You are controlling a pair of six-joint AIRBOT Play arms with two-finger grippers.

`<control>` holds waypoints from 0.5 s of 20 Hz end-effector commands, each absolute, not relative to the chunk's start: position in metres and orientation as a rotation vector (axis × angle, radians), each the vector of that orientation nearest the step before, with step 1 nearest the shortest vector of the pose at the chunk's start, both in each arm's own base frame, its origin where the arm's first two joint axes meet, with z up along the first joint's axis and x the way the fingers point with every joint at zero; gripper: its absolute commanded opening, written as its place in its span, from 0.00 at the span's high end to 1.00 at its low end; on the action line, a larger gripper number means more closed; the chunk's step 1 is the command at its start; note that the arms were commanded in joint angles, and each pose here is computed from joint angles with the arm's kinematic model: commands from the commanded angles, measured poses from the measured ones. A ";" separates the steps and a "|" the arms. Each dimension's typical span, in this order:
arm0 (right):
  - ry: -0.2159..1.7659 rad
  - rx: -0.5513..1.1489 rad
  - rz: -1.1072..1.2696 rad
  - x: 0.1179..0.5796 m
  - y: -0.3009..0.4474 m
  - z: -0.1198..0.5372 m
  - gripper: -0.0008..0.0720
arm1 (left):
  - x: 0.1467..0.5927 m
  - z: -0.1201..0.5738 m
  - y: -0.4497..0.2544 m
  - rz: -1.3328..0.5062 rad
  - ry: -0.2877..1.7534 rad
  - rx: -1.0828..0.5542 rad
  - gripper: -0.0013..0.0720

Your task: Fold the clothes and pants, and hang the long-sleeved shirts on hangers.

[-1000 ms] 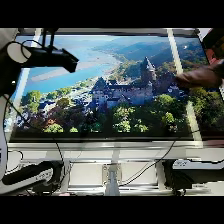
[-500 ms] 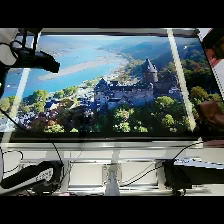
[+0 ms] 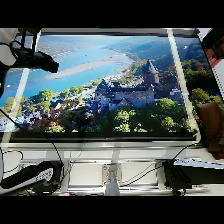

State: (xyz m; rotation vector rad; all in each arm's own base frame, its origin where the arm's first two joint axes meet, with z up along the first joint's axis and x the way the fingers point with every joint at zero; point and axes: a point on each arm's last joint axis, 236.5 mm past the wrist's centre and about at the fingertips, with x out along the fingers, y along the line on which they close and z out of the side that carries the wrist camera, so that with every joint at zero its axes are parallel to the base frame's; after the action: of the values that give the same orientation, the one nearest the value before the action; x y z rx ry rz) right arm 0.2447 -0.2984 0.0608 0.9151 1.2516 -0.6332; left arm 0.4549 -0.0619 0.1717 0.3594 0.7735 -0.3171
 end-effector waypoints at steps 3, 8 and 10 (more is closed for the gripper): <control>1.127 0.764 -0.292 0.346 -0.237 0.084 0.35 | 0.455 0.172 -0.061 -0.316 0.773 0.358 0.95; 1.099 0.496 -0.086 0.418 -0.160 0.093 0.96 | 0.455 0.172 -0.061 -0.316 0.773 0.358 0.95; 1.125 0.366 -0.032 0.427 -0.137 0.089 0.96 | 0.455 0.172 -0.061 -0.316 0.773 0.358 0.95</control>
State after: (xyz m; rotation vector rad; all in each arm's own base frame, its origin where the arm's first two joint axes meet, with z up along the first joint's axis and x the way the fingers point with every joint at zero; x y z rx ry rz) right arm 0.4011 -0.1738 0.0875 0.5430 1.1360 -0.1319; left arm 0.4548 -0.0618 0.1717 0.3590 0.7740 -0.3167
